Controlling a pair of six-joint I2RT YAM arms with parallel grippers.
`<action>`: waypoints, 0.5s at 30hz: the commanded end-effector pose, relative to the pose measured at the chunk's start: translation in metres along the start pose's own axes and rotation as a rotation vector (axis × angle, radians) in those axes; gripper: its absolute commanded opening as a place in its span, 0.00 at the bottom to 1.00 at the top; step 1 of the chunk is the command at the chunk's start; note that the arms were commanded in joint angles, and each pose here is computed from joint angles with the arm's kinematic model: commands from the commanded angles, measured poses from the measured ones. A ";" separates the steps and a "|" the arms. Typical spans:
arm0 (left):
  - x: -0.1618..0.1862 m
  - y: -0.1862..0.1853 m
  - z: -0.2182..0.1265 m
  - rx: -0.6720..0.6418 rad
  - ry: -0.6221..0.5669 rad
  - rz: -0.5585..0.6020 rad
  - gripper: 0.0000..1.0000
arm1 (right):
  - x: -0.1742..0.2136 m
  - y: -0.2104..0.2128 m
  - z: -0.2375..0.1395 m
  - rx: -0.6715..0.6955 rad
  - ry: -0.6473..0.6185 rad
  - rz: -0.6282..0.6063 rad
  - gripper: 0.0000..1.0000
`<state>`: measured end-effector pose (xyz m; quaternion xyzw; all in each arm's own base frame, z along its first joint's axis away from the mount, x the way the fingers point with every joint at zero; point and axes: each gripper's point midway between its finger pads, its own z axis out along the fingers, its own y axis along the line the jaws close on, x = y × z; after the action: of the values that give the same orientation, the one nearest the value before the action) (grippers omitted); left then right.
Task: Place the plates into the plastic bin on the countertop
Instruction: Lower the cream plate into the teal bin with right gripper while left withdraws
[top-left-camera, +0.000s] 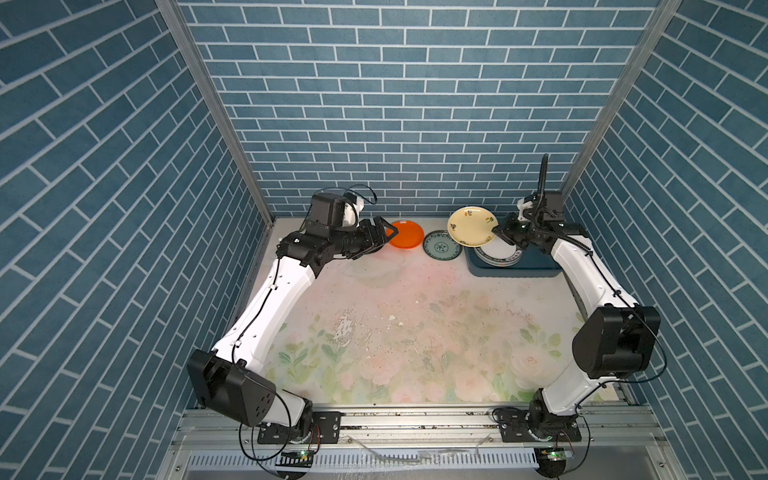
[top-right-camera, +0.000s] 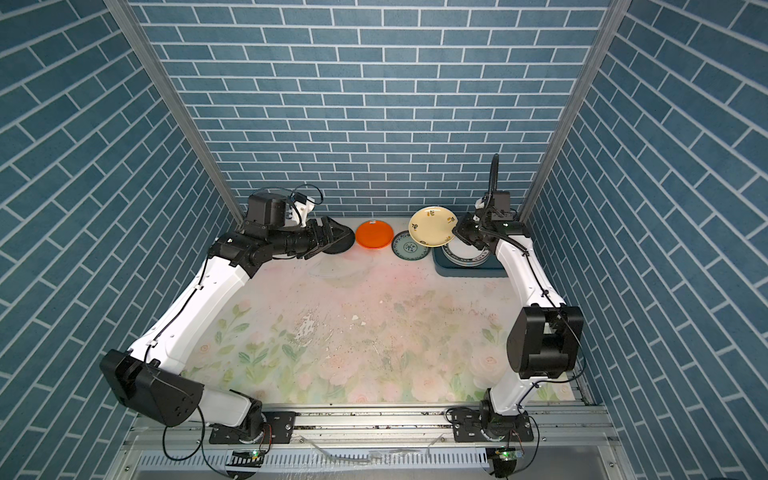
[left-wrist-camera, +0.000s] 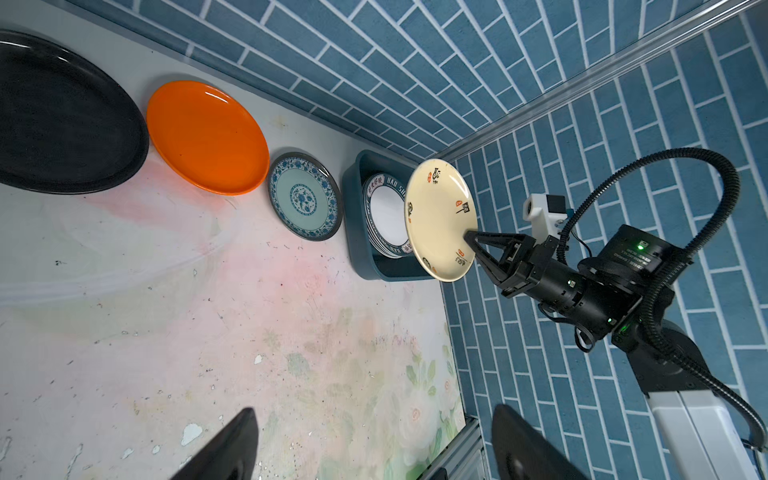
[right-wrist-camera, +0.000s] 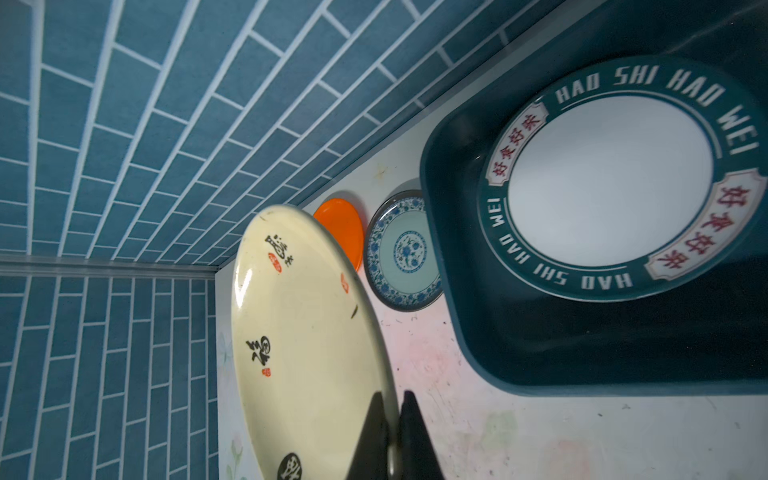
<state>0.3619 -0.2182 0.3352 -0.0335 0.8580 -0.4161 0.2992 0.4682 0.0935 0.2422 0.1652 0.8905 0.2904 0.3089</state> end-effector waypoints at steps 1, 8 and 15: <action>-0.005 0.001 -0.007 -0.013 -0.045 0.029 0.90 | -0.006 -0.042 0.016 0.060 0.023 0.032 0.00; -0.008 0.006 -0.014 -0.055 -0.087 0.027 0.90 | -0.026 -0.101 0.036 0.125 0.008 0.118 0.00; -0.010 0.011 -0.020 -0.075 -0.130 0.000 0.91 | -0.036 -0.132 0.065 0.144 0.008 0.147 0.00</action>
<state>0.3618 -0.2004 0.3374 -0.0595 0.8568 -0.3857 0.3371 0.5063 0.0021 0.1349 0.2662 0.8983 0.2434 0.2509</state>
